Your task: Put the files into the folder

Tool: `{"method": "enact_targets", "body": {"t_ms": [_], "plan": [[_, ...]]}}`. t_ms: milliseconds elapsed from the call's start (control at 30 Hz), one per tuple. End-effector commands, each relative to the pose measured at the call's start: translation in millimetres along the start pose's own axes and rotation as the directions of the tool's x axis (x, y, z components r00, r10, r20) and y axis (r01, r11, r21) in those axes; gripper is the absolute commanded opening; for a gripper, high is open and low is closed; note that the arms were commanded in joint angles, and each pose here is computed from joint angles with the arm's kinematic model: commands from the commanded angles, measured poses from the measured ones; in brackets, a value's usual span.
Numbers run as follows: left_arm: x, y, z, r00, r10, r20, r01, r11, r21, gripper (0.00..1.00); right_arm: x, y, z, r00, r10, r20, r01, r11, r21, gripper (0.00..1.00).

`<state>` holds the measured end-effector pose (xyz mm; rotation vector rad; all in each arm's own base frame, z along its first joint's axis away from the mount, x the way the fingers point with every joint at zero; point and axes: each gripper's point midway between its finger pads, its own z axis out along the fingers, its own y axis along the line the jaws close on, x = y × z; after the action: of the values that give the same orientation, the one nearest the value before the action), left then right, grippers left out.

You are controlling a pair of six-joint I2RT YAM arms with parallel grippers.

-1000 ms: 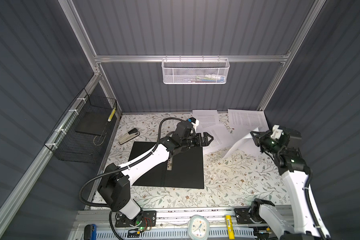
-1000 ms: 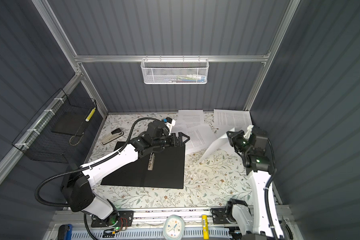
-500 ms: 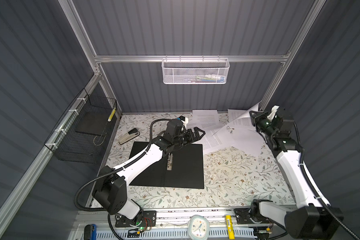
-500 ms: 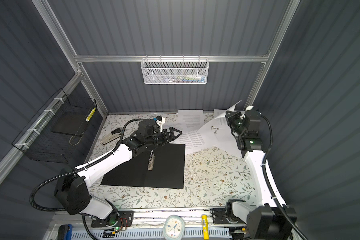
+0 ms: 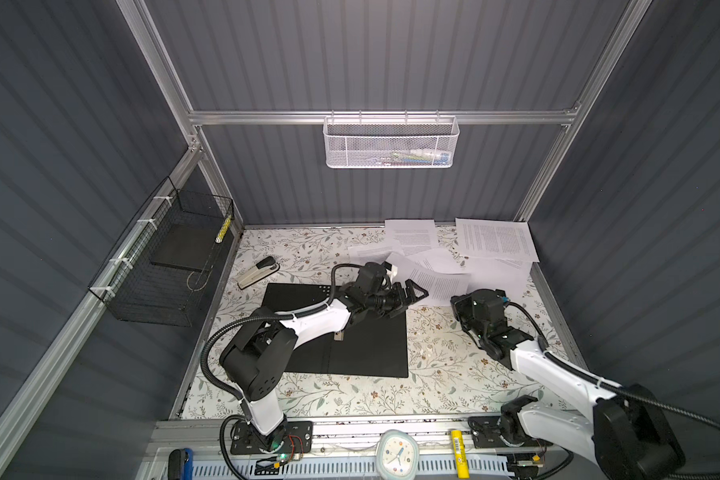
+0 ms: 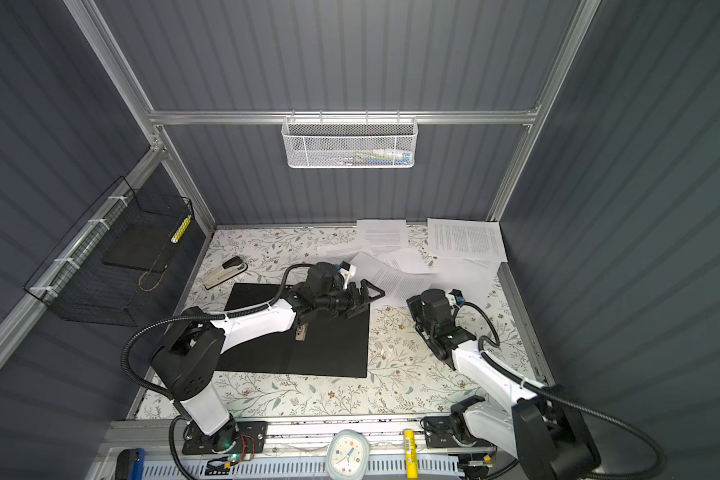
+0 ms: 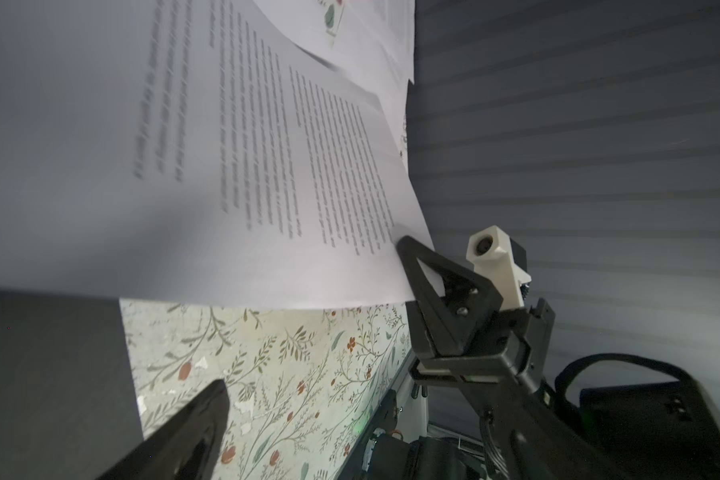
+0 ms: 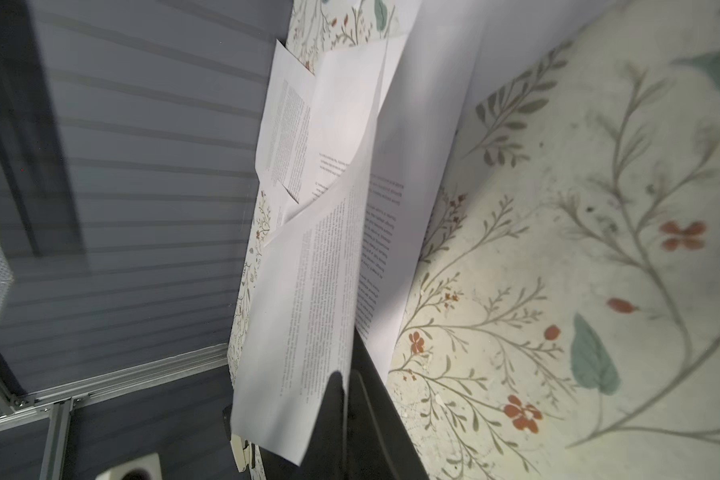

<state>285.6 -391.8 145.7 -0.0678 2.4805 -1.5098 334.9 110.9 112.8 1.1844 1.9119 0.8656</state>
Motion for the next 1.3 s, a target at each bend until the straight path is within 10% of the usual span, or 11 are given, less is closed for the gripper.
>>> {"method": "enact_targets", "body": {"t_ms": [0, 500, 1067, 1200, 1267], "plan": [[-5, 10, -18, 0.987, -0.112, 0.113, 0.109, 0.994, 0.031, 1.0, -3, 5, 10, 0.994, 0.086, 0.065, -0.083, 0.996, -0.044, 0.0], [3, 18, 25, 0.922, -0.367, 0.123, 0.329, 0.911, 0.25, 0.93, 19, -1, 11, 0.994, 0.104, 0.045, -0.103, 0.995, -0.011, 0.0], [-5, 44, 43, 0.881, -0.436, 0.181, 0.395, 0.891, 0.224, 0.03, 25, -10, 2, 0.997, 0.078, 0.003, -0.078, 0.997, -0.013, 0.0], [-3, 52, 44, 0.884, -0.425, 0.193, 0.39, 0.9, 0.197, 0.0, 22, -10, -6, 0.999, 0.037, 0.007, -0.037, 0.999, -0.019, 0.0], [-3, 53, 44, 0.893, -0.405, 0.196, 0.372, 0.909, 0.186, 0.0, 24, -8, -10, 1.0, -0.011, -0.011, 0.011, 0.999, -0.03, 0.2]]}}
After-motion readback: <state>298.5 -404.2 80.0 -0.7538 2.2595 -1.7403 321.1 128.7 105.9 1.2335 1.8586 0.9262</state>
